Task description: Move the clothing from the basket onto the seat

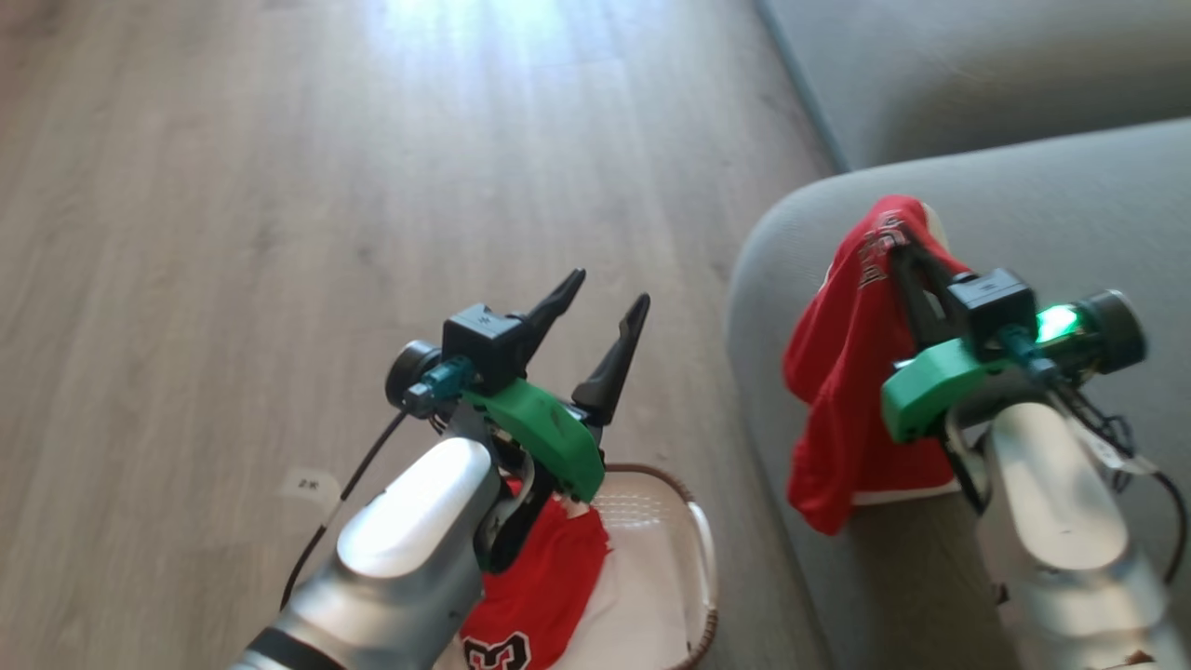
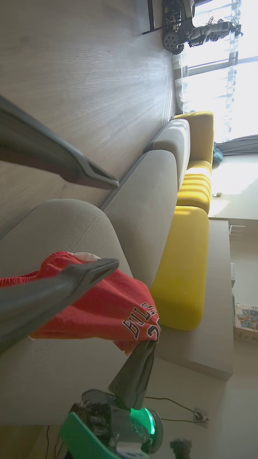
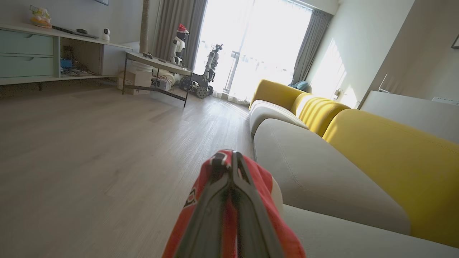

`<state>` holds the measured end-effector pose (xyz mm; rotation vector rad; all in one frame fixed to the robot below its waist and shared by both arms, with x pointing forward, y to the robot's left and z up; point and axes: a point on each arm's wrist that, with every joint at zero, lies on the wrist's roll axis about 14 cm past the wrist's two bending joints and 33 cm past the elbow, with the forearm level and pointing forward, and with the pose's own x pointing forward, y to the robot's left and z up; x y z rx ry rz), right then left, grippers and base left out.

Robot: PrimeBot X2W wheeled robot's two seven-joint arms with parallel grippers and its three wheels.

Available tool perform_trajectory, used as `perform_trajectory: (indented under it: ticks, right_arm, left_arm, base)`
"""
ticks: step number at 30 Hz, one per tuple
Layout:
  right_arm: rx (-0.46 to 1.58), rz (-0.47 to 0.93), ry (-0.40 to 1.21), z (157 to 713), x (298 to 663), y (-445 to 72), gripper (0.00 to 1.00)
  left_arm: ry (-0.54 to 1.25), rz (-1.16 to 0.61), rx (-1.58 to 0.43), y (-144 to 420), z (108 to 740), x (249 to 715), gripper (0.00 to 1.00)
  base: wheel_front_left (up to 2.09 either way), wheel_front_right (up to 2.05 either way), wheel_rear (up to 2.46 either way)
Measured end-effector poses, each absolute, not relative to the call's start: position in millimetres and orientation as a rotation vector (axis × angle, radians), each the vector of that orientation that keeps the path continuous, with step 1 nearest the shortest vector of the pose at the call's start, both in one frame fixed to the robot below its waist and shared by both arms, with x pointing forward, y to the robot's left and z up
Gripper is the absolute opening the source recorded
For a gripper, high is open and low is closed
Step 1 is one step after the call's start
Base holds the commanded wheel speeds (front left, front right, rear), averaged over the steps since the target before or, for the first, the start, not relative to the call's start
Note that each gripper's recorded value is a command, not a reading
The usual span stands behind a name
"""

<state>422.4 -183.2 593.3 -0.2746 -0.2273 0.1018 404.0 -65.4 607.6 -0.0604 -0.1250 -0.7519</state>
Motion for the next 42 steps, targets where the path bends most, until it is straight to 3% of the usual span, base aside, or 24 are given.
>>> perform_trajectory:
  ticks: [14,21,29,42]
  right_arm:
    - [-0.333,-0.165,-0.220,609,383,-292,0.00]
    - [-0.355,-0.192,-0.168,601,374,-306,0.00]
    - [-0.371,-0.142,-0.157,624,407,-301,0.00]
    - [-0.480,-0.135,-0.267,749,500,-310,0.00]
  left_arm:
    - [-0.062,-0.984,-0.070,-147,581,378,1.00]
    - [-0.016,-1.067,-0.082,-177,563,371,1.00]
    - [0.021,-1.066,-0.099,-175,547,377,1.00]
    - [-0.001,-0.969,-0.104,-139,540,410,1.00]
  base:
    - [0.00,0.00,0.00]
    - [0.00,0.00,0.00]
    - [0.00,0.00,0.00]
    - [0.00,0.00,0.00]
